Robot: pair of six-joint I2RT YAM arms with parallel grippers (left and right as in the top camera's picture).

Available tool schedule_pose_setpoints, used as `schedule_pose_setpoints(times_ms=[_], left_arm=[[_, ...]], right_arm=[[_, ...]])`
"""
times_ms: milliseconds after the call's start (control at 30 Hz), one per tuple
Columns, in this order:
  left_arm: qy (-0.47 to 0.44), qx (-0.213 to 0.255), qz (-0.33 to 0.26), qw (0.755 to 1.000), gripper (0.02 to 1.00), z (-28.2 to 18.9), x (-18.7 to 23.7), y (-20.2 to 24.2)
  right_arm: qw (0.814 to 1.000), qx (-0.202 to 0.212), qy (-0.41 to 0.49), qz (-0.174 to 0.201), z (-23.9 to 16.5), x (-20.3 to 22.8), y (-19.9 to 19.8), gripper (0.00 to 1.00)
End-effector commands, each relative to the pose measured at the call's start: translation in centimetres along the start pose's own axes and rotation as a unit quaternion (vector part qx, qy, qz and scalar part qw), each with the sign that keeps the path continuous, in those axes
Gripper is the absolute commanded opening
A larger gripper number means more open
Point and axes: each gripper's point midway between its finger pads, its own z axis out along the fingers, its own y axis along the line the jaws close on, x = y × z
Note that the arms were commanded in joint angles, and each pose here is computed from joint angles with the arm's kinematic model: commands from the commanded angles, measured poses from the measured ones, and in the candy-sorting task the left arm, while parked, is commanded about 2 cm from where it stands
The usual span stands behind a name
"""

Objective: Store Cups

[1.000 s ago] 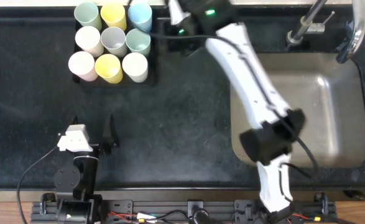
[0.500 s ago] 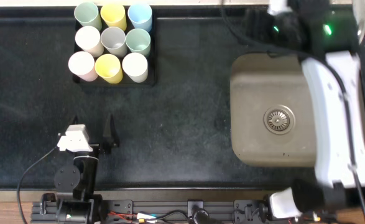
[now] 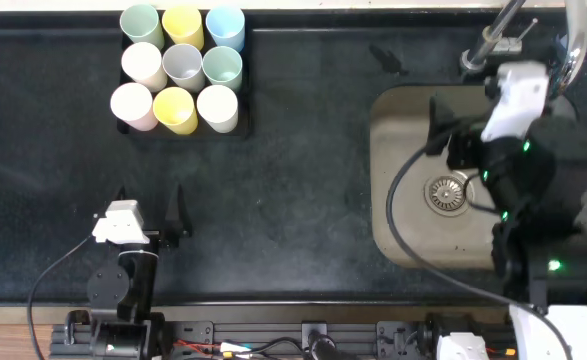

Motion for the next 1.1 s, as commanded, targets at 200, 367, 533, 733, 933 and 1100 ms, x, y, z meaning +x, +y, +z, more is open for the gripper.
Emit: schedule_pose_setpoints(times_ms=[200, 367, 533, 733, 933, 1100], left_arm=[[-0.002, 0.009, 0.009, 1.0, 1.0, -0.1, -0.1, -0.3], [-0.002, 0.009, 0.009, 1.0, 1.0, -0.1, -0.1, -0.3], [-0.002, 0.009, 0.009, 1.0, 1.0, -0.1, -0.1, -0.3], [-0.002, 0.009, 0.009, 1.0, 1.0, -0.1, -0.1, -0.3], [-0.002, 0.009, 0.009, 1.0, 1.0, -0.1, -0.1, -0.3], [-0.002, 0.009, 0.009, 1.0, 1.0, -0.1, -0.1, -0.3]], right_arm=[[1.0, -0.019, -0.01, -0.016, -1.2, 3.7, 1.5, 0.998], [0.999, -0.02, -0.046, -0.019, -1.4, 5.1, 1.6, 0.996], [0.995, -0.018, -0.091, -0.021, -1.8, 6.3, 1.5, 0.996], [0.992, -0.022, -0.121, -0.023, -1.2, 8.8, 1.6, 0.998], [0.987, -0.021, -0.159, -0.026, -0.8, 10.5, 1.5, 0.998], [0.979, -0.021, -0.2, -0.028, -1.2, 11.3, 1.5, 0.996]])
